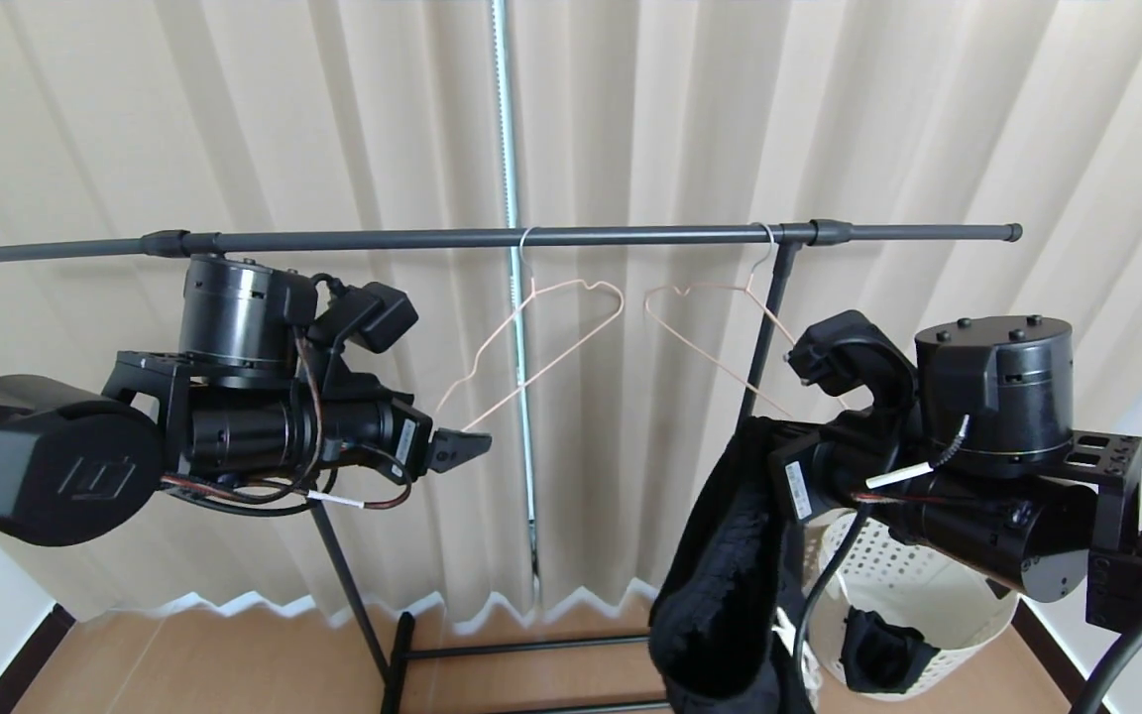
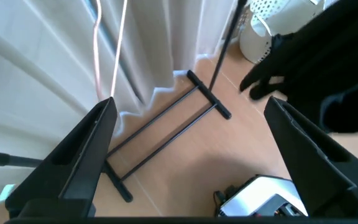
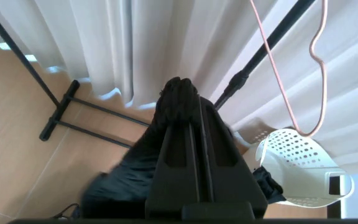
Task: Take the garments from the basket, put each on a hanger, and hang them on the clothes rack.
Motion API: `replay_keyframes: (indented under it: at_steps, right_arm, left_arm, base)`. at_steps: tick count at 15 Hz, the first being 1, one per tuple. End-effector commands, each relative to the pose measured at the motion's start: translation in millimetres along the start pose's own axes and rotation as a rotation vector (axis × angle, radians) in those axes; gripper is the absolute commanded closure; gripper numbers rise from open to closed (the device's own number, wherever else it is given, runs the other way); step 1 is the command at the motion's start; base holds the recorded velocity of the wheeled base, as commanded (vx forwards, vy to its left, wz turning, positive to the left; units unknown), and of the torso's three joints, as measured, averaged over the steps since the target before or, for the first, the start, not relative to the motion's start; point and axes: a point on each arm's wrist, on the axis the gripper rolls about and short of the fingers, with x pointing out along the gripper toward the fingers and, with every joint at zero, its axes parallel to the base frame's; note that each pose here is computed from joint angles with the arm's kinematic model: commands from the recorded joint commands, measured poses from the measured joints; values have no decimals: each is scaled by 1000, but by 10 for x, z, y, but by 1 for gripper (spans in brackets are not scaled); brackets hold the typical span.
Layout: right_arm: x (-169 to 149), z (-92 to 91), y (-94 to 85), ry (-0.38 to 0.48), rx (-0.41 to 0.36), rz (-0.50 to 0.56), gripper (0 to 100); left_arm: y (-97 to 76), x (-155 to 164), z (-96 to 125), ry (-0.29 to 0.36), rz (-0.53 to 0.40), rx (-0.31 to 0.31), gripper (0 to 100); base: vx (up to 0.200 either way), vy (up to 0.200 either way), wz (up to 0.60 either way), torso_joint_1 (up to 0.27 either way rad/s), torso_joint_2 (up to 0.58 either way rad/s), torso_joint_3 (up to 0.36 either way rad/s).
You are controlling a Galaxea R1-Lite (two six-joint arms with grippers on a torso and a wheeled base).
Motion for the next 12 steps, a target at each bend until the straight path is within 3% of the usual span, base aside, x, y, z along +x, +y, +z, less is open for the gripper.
replay_keyframes:
  at_steps: [1,3,6,12]
  right_arm:
    - [-7,1,-2,-1,0,0,100]
    - [-7,-3,-2,0,0,0,100]
    - [-15,-2,-5,-1,0,0,100]
    - [-15,-16,-5,3,-1,0,100]
  left_arm:
    - [13,83,-30,19,2,-7,0]
    - [13,103,-39,24,10,-4,0]
    - [12,139,-45,22,42,33,0]
    - [113,884,-44,46,166,24,0]
  base:
    - [200,0,0,-17,-7,7]
    - [200,0,0,27,7,-2]
    - [0,0,0,0,0,0]
    - [0,0,0,0,0,0]
